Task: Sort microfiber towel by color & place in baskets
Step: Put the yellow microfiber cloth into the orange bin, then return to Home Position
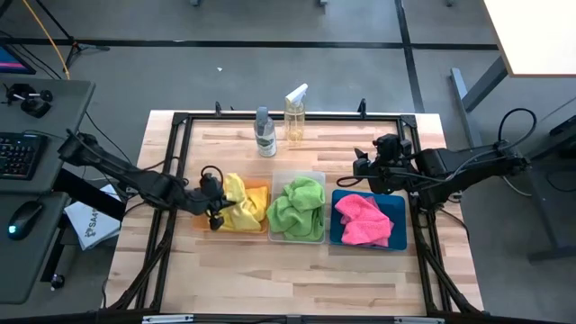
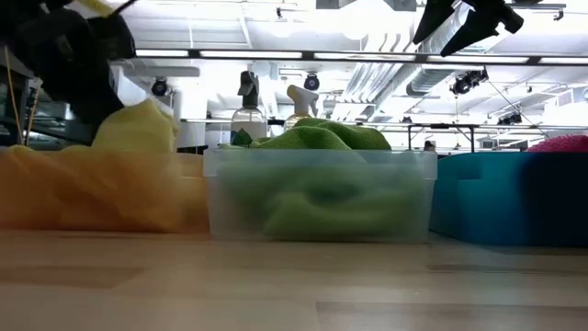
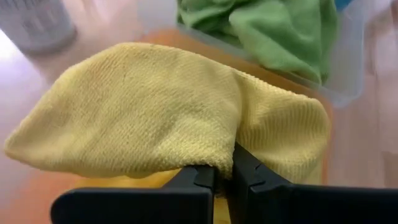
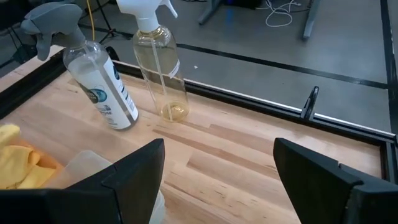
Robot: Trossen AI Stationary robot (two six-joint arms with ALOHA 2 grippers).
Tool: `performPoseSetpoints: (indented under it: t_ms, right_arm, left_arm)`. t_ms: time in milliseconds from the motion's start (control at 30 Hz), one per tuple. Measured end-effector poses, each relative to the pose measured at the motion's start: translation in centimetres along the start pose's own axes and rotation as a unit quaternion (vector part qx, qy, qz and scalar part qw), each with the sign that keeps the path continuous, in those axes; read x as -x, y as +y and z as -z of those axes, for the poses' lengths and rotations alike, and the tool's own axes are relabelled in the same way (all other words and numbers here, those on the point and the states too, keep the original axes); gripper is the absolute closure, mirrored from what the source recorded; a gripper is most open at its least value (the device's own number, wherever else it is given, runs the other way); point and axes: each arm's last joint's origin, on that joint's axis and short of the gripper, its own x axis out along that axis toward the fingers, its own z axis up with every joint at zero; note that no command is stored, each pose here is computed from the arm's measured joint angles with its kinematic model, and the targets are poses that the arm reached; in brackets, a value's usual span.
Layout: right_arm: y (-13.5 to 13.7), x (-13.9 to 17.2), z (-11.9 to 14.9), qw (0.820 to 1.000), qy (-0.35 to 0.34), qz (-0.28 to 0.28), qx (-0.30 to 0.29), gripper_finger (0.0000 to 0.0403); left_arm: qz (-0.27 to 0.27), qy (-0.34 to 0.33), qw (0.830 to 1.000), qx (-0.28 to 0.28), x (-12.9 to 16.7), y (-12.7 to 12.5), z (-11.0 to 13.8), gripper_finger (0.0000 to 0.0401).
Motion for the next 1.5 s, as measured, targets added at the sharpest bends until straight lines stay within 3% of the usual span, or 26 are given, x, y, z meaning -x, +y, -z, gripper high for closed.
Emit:
performPoseSetpoints:
  t_ms: [133,267,400,567,733,900,1267,1500]
  right_arm:
    - [0.0,0.0,0.0,1.000,0.000,0.000,0.000,0.0105]
    - [0.0,0.0,0.0,1.000,0.001,0.000,0.001,0.0105]
    - [0.0,0.0,0.0,1.000,0.000,0.001,0.003,0.0105]
    - [0.3,-0.3,0.3,1.000,0.002,0.007,0.012,0.0105]
    - [0.9,-0.8,0.8,1.000,0.008,0.015,0.026,0.0105]
    - [1.4,-1.1,1.2,0.999,0.018,0.018,0.038,0.0105]
    - [0.9,-0.8,1.0,0.998,0.019,0.018,0.054,0.0105]
    - [0.6,-0.6,0.8,0.997,0.014,0.018,0.072,0.0105]
  left_arm:
    - [-0.014,-0.009,0.996,-0.093,1.1,-0.3,-1.9,0.0401]
    - [0.051,0.107,0.973,-0.199,0.9,-0.2,-1.0,0.0401]
    - [0.096,0.151,0.960,-0.214,-0.7,-0.7,0.2,0.0401]
    - [0.074,0.208,0.938,-0.267,-3.2,-0.7,2.0,0.0401]
    - [0.045,0.246,0.939,-0.235,-4.8,-0.6,2.3,0.0397]
    - [0.033,0.241,0.949,-0.200,-4.8,-0.7,0.6,0.0365]
    - [0.019,0.230,0.953,-0.197,-1.2,-0.8,-5.9,0.0243]
    - [-0.014,0.223,0.954,-0.201,1.7,0.6,-8.3,0.0216]
